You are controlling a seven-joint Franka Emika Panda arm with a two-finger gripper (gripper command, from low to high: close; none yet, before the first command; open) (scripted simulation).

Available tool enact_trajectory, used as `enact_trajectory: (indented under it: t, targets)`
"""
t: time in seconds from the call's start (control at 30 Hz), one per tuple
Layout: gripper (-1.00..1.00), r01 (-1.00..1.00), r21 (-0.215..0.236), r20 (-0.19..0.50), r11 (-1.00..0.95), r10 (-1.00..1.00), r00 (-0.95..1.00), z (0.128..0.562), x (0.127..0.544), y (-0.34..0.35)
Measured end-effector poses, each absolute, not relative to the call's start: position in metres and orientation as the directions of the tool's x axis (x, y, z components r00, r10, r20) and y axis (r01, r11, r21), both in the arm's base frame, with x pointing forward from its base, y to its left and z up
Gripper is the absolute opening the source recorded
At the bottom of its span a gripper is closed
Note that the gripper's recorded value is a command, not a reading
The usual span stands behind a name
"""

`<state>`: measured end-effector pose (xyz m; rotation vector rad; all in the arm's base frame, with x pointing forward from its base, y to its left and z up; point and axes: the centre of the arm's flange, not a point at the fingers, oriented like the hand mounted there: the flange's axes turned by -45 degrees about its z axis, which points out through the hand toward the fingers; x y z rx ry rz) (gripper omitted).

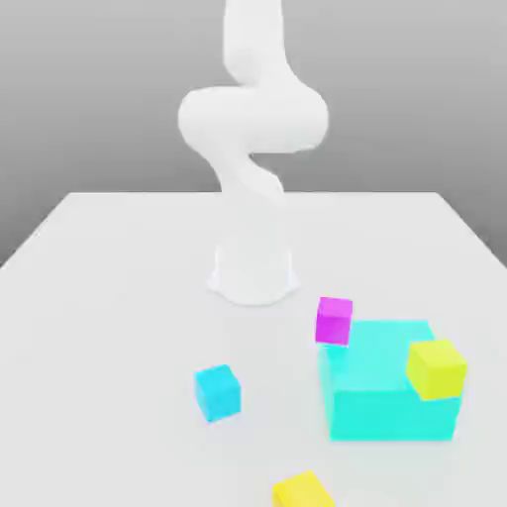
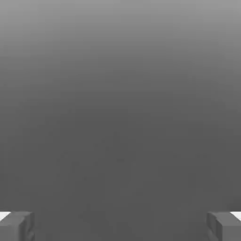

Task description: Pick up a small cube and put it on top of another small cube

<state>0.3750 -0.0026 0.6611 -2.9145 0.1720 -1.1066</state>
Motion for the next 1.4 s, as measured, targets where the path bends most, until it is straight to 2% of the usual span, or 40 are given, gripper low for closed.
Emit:
enact_trajectory:
  t: [0.17,0.33,0.47,0.57,0.63,0.87,0.9,1.13,1.4]
  targets:
    - [0.0,-0.32,-0.133,0.502,-0.938,-0.342,0.794,0.537,0.418,-0.016]
    - [0.0,-0.55,-0.151,0.325,-0.821,-0.567,0.757,0.412,0.423,-0.033]
    - [0.0,-0.729,-0.116,0.174,-0.674,-0.737,0.653,0.31,0.398,-0.046]
    - [0.0,-0.853,-0.051,0.057,-0.52,-0.854,0.517,0.233,0.358,-0.051]
    - [0.0,-0.895,-0.014,0.014,-0.445,-0.895,0.445,0.199,0.338,-0.053]
    - [0.0,-0.906,-0.002,0.0,-0.424,-0.906,0.424,0.138,0.331,-0.051]
    - [-1.0,-0.906,-0.001,0.0,-0.424,-0.906,0.424,0.132,0.33,-0.051]
    - [-1.0,-0.906,-0.002,0.001,-0.424,-0.906,0.424,0.132,0.33,-0.051]
    - [-1.0,-0.904,-0.001,0.002,-0.428,-0.904,0.428,0.191,0.331,-0.051]
